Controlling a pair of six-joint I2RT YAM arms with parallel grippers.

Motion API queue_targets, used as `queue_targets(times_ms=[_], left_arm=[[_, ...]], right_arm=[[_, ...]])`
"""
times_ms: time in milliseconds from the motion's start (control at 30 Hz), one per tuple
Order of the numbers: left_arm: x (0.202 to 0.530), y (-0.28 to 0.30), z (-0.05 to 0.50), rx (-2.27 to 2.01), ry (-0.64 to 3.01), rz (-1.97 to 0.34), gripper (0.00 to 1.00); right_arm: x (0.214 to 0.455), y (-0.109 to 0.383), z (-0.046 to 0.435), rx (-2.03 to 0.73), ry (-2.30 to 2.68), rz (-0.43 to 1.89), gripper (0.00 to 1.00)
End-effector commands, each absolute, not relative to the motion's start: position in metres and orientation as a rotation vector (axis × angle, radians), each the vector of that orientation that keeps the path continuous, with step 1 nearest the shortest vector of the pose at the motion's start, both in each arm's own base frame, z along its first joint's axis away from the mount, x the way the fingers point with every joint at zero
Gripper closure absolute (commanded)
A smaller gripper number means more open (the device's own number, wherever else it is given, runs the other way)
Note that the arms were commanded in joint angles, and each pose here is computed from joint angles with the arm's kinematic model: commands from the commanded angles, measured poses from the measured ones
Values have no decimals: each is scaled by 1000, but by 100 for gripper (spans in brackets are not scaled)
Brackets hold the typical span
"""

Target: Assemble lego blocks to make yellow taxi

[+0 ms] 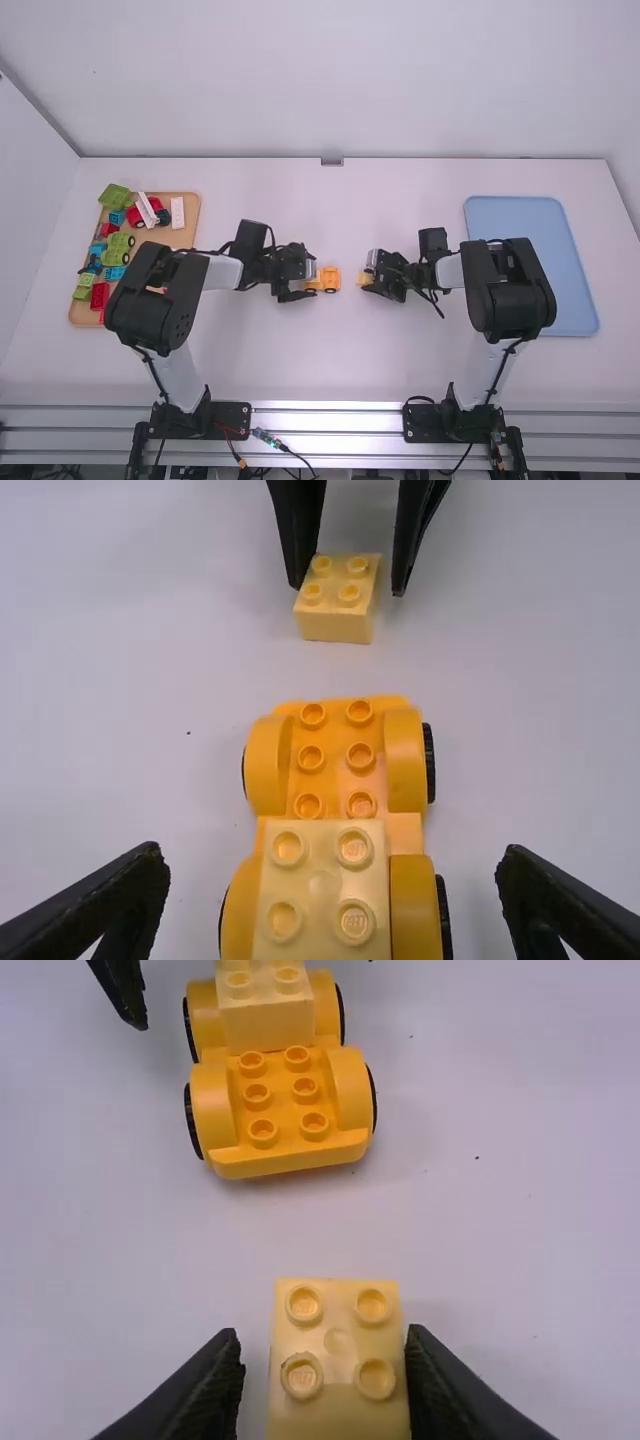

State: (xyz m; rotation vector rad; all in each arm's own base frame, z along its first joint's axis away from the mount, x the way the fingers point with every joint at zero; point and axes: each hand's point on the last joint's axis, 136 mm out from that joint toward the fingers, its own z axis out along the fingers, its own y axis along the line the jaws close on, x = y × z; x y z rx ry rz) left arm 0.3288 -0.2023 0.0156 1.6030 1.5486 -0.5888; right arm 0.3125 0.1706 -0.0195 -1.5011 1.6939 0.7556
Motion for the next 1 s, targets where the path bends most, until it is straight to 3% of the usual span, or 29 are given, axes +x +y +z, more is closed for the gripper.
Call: queue_targets(times_ms=[0,233,533,967], left_arm=[[324,-207,14,1622,1520,-614,13],[324,-208,13,1624,1527,-610,19],[324,-208,13,1608,1546,-623,11],[330,-215,12,1558,1526,-757,9]], right_arm=[[313,172,-20,-1499,1694,770,62],[314,172,-20,-1497,1694,769,66],[314,173,-19,-1497,1687,775,68],[313,173,-19,-1496,1689,775,69]])
